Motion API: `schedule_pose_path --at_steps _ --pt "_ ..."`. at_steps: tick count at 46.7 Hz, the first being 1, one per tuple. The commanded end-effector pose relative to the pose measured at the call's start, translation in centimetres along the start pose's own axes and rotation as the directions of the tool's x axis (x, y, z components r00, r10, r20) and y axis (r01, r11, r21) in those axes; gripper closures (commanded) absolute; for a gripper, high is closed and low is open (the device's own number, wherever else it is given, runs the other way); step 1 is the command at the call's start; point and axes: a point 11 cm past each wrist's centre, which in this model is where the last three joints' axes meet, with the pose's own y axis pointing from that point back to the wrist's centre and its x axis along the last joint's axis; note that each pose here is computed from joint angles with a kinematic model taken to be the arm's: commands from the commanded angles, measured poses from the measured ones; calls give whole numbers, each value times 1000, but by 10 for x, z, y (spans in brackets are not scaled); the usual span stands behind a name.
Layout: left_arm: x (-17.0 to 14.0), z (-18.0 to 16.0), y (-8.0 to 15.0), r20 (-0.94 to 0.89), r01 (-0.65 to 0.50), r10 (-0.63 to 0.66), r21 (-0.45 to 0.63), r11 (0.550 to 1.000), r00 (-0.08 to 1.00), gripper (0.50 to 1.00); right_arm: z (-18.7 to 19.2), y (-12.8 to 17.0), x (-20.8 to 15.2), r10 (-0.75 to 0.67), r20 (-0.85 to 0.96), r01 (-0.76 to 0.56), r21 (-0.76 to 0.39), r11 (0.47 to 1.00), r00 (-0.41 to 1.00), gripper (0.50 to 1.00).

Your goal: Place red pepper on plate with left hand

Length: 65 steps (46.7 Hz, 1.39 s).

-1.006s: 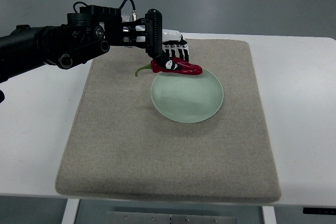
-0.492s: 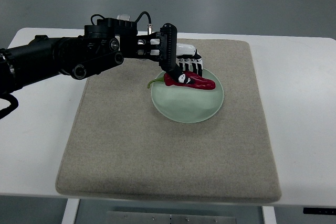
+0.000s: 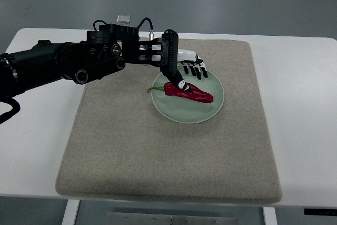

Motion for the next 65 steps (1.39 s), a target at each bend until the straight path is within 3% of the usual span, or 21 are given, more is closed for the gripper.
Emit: schedule_pose_path --at_steps 1,10,23,30,39,42,46,58,65 --pt "1 0 0 2 -1 1 1 1000 1000 733 0 0 0 0 0 0 0 1000 1000 568" --pt "11 -9 5 -6 -35 35 26 999 999 724 0 0 0 0 1 0 0 1000 1000 568" --pt "55 -59 32 -1 -185 188 183 966 982 701 0 0 0 0 0 0 0 1000 1000 568" --pt "70 -78 46 -5 -241 249 239 941 968 624 0 0 0 0 0 0 0 1000 1000 568" --pt "87 -104 69 -20 -313 336 317 895 942 611 0 0 0 0 0 0 0 1000 1000 568" --pt "92 -109 75 -29 -335 365 334 881 931 566 0 0 0 0 0 0 0 1000 1000 568" --pt "98 -114 82 -49 -376 416 343 861 908 544 0 0 0 0 0 0 1 1000 1000 568" --pt "104 -124 91 -139 -521 596 357 775 791 540 0 0 0 0 0 0 0 1000 1000 568" --pt "102 -134 96 -285 -576 693 397 715 663 540 0 0 0 0 0 0 0 1000 1000 568"
